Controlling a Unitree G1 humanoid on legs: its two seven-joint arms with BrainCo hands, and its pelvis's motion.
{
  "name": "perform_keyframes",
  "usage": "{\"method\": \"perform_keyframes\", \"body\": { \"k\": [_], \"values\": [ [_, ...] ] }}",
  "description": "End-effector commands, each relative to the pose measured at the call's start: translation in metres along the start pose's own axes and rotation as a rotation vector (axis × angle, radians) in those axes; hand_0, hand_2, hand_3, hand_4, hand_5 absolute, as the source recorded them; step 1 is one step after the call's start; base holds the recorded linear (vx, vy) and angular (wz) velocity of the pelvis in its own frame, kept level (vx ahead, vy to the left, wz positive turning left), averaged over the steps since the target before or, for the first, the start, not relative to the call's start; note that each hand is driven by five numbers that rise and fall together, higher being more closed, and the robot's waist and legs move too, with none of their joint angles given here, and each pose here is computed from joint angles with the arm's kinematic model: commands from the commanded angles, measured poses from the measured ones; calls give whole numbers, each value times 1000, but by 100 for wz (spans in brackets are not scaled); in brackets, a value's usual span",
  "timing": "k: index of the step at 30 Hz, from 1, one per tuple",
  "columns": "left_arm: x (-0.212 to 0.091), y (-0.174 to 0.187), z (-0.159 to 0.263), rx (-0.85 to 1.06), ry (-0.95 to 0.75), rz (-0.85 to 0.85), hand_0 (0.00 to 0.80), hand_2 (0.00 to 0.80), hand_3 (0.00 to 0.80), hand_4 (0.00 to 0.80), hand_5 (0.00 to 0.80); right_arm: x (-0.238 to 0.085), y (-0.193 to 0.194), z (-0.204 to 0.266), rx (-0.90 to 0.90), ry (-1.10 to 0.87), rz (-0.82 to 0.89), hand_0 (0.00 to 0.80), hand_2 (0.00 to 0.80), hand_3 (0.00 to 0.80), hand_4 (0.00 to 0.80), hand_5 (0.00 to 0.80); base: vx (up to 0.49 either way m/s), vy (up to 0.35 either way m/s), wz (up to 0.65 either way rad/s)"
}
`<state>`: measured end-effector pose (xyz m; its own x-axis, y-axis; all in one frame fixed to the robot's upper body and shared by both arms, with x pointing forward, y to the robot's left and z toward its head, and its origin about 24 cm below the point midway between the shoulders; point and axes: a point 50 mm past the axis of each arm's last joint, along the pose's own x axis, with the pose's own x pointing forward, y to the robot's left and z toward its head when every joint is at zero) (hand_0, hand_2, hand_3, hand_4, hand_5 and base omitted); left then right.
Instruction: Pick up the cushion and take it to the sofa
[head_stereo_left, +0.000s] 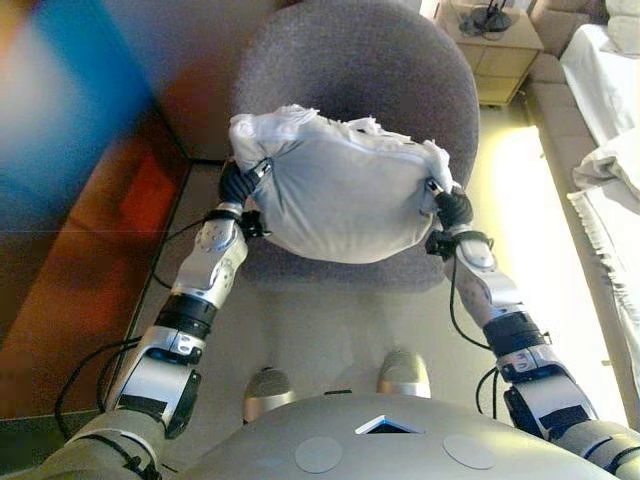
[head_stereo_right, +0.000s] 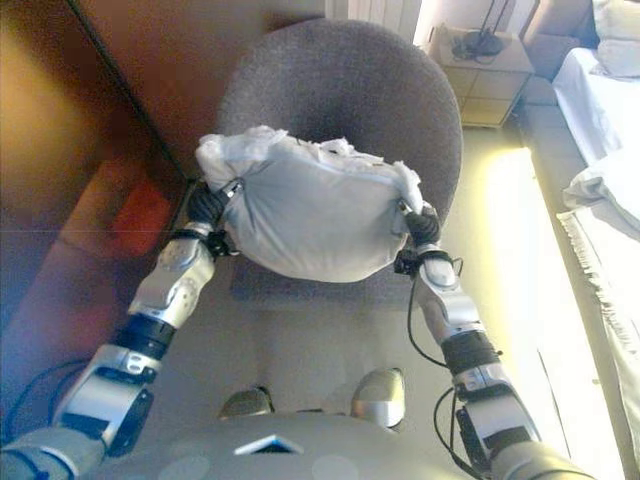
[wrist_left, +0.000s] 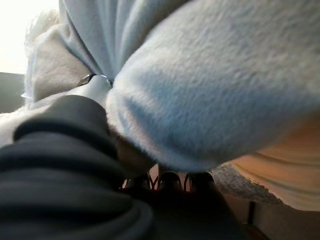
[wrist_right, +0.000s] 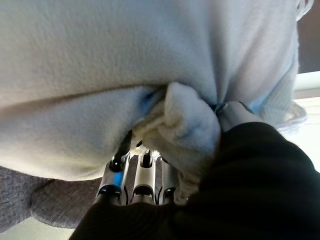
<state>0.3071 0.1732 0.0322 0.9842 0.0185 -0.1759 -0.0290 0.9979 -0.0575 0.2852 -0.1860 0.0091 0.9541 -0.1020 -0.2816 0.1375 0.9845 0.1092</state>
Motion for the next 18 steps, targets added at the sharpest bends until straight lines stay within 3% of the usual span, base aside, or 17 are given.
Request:
{"method": "perform_keyframes", "body": {
  "k": [1,5,9,18],
  "values": [
    [13,-38,56,-50,-247,-168,800,800,800,800,800,10,41,51,136,-227,139,800,800,800,800,800,266,-97,-2],
    [15,-46,52,-34,-227,-171,800,800,800,800,800,11,32,47,145,-194,125,800,800,800,800,800,353,-111,29],
    [16,-50,51,-18,-228,-181,800,800,800,800,800,11,22,51,148,-202,127,800,800,800,800,800,410,-74,84],
    [5,-27,44,-74,-206,-141,800,800,800,800,800,4,24,48,127,-171,213,800,800,800,800,800,390,-128,4]
  ]
}}
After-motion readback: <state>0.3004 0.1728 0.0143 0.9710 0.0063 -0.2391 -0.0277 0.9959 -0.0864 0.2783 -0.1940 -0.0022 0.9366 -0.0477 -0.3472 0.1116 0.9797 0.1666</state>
